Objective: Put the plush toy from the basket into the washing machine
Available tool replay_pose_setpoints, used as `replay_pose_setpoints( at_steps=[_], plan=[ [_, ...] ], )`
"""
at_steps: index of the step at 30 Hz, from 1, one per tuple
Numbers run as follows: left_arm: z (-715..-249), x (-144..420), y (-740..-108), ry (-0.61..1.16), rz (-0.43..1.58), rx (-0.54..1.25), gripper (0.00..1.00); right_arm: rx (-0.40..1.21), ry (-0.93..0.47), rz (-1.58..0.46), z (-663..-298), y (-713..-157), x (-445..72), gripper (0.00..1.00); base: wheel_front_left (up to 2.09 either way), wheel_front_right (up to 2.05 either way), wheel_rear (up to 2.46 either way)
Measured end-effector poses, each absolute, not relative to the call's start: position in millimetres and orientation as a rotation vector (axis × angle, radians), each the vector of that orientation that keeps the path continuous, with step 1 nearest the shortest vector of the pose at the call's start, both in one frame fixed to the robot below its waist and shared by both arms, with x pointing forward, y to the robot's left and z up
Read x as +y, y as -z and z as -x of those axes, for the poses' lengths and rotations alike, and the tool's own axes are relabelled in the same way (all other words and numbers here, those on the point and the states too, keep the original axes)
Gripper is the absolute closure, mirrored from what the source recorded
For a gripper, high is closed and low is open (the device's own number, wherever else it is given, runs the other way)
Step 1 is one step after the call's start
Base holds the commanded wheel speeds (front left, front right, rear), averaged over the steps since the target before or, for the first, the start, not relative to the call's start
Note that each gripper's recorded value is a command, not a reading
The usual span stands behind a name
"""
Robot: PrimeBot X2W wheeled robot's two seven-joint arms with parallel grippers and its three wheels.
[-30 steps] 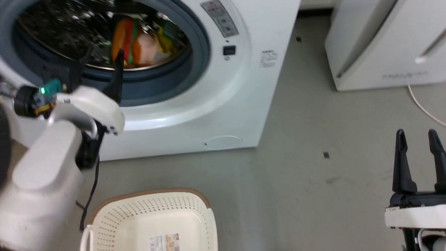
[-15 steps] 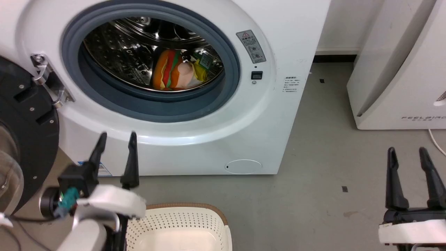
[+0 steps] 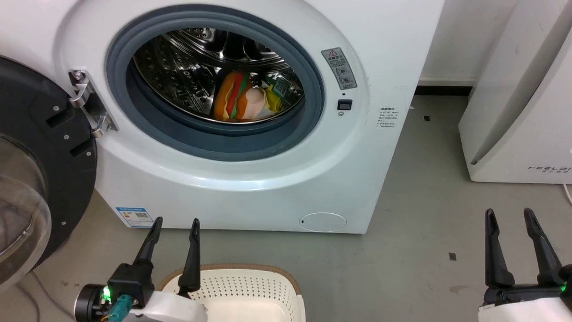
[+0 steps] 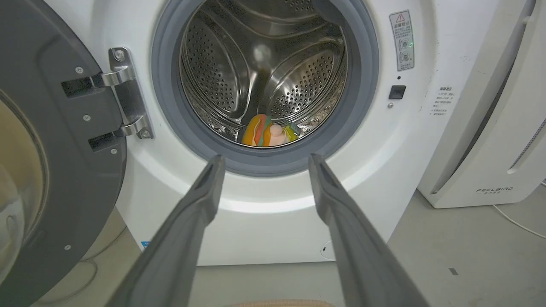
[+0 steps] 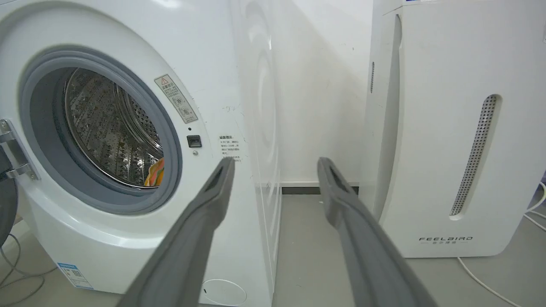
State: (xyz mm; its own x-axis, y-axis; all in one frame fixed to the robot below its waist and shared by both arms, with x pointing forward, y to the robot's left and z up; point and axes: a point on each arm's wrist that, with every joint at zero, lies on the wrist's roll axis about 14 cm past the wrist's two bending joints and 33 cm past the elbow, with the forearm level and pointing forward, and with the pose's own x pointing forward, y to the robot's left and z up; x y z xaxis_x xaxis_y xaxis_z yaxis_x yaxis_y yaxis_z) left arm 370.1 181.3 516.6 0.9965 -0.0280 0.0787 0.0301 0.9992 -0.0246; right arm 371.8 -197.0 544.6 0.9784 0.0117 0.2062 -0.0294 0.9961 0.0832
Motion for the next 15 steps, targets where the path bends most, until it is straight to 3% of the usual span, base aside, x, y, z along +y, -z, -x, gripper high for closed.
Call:
replay_pose_setpoints(
  at_steps=[9,10,15],
  plan=[
    [-367.5,181.0,-513.5,0.026,0.021,-0.081,0.0,-0.205,-0.031,-0.09,-371.9,-544.0,-193.6,0.0,0.0,0.0,0.0],
    [-367.9,180.6,-514.4,0.029,0.022,-0.085,1.0,-0.204,-0.031,-0.09,-372.0,-543.7,-193.3,1.0,0.0,0.0,0.0],
    [-368.1,179.2,-514.6,0.033,0.023,-0.086,1.0,-0.203,-0.032,-0.09,-372.1,-543.6,-193.2,1.0,0.0,0.0,0.0]
  ],
)
